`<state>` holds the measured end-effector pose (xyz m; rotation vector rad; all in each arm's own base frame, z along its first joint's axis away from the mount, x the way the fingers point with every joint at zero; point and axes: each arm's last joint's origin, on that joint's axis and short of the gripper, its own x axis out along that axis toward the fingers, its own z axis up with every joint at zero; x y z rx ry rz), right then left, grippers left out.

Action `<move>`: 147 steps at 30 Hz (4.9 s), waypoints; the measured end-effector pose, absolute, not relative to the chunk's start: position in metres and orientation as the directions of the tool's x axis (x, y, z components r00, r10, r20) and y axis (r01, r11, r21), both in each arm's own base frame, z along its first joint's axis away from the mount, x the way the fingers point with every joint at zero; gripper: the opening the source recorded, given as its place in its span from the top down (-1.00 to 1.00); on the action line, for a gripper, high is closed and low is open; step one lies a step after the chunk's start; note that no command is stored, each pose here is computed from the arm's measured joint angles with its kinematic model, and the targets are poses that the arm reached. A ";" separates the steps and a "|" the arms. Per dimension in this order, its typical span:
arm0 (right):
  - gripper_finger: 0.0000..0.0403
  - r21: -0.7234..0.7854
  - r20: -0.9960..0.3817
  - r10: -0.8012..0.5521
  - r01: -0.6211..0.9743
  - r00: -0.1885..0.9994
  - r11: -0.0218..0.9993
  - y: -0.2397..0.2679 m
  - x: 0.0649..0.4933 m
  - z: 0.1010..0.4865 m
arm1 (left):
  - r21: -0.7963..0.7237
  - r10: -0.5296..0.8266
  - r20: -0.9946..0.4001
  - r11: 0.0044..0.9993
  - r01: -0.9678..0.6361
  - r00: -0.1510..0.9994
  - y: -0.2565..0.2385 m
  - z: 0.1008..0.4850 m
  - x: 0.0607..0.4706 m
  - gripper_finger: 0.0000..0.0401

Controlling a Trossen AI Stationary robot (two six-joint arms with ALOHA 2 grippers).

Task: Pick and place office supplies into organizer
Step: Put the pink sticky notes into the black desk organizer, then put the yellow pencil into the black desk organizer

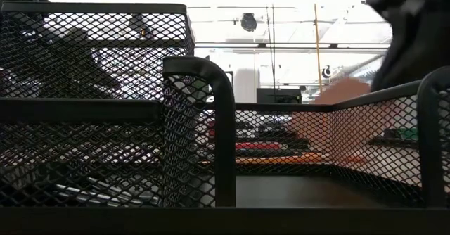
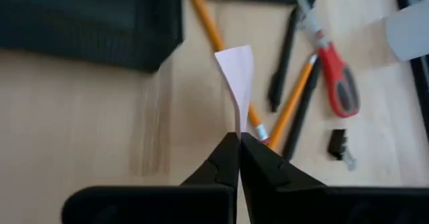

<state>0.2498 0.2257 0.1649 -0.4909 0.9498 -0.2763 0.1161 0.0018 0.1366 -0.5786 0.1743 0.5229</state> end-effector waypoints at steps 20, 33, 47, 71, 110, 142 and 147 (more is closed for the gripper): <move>1.00 -0.347 -0.664 -0.298 0.070 0.686 0.935 0.247 0.253 0.212 | -0.476 0.421 -0.300 0.711 -0.517 0.856 0.002 0.137 0.116 -0.06; 1.00 -0.040 -0.644 0.003 -0.038 0.765 0.998 0.274 0.264 0.224 | -0.479 0.421 -0.300 0.709 -0.517 0.856 0.002 0.136 0.116 -0.06; 1.00 0.293 -0.767 0.246 -0.018 0.593 0.956 0.240 0.298 0.219 | -0.506 0.399 -0.304 0.702 -0.502 0.865 0.001 0.136 0.116 -0.06; 1.00 0.547 -0.744 0.554 -0.136 0.373 0.826 0.160 0.345 0.216 | -0.511 0.381 -0.307 0.707 -0.489 0.872 0.001 0.136 0.117 -0.06; 0.30 0.561 -0.677 0.652 -0.334 0.341 0.757 0.153 0.377 0.172 | -0.503 0.372 -0.304 0.719 -0.479 0.877 0.000 0.137 0.117 -0.06; 0.15 -0.217 -0.863 -0.260 0.146 0.433 0.965 0.135 0.287 0.200 | -0.513 0.358 -0.317 0.714 -0.476 0.878 0.000 0.135 0.117 -0.06; 0.15 -0.156 -0.834 -0.228 0.181 0.502 0.971 0.147 0.266 0.172 | -0.510 0.358 -0.317 0.717 -0.476 0.878 0.000 0.135 0.117 -0.06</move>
